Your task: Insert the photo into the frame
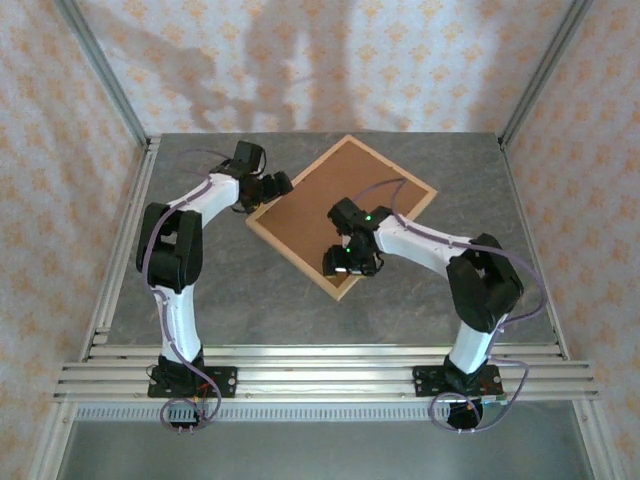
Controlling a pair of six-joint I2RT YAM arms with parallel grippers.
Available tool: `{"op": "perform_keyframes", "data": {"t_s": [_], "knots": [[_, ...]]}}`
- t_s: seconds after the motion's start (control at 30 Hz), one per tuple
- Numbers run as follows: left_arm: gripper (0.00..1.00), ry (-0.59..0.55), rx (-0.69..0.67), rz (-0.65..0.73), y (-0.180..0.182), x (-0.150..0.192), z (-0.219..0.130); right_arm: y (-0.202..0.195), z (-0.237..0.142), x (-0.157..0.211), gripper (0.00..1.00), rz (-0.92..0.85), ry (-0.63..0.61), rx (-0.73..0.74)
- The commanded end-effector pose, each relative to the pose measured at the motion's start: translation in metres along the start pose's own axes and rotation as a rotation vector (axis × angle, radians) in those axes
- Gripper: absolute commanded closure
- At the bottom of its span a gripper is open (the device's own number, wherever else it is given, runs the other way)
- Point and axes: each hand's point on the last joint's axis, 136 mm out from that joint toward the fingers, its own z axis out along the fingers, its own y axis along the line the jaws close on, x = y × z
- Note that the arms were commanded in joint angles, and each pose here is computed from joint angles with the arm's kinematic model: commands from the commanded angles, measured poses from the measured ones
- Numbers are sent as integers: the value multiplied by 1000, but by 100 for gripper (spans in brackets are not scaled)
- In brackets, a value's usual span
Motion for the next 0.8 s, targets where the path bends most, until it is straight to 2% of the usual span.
{"op": "perform_keyframes", "data": {"t_s": [0.0,0.1,0.2,0.37,0.47,0.63,0.77], "knots": [[6,-26,-4,10,6,-16,-24,-11,-25,-26,28,-10,-68,3],[5,-27,-88,29,31,-14,-42,-30,-36,-46,27,13,-100,27],[4,-7,-116,38,41,4,-60,-50,-51,-77,26,1,-158,72],[4,49,-12,-84,38,55,-60,-108,-72,-151,24,27,-263,170],[4,50,25,-130,30,80,-57,-141,-80,-191,20,47,-296,169],[4,27,52,-180,21,96,-54,-195,-76,-240,11,29,-289,205],[4,37,50,-188,18,102,-58,-229,-66,-268,10,40,-269,194]]}}
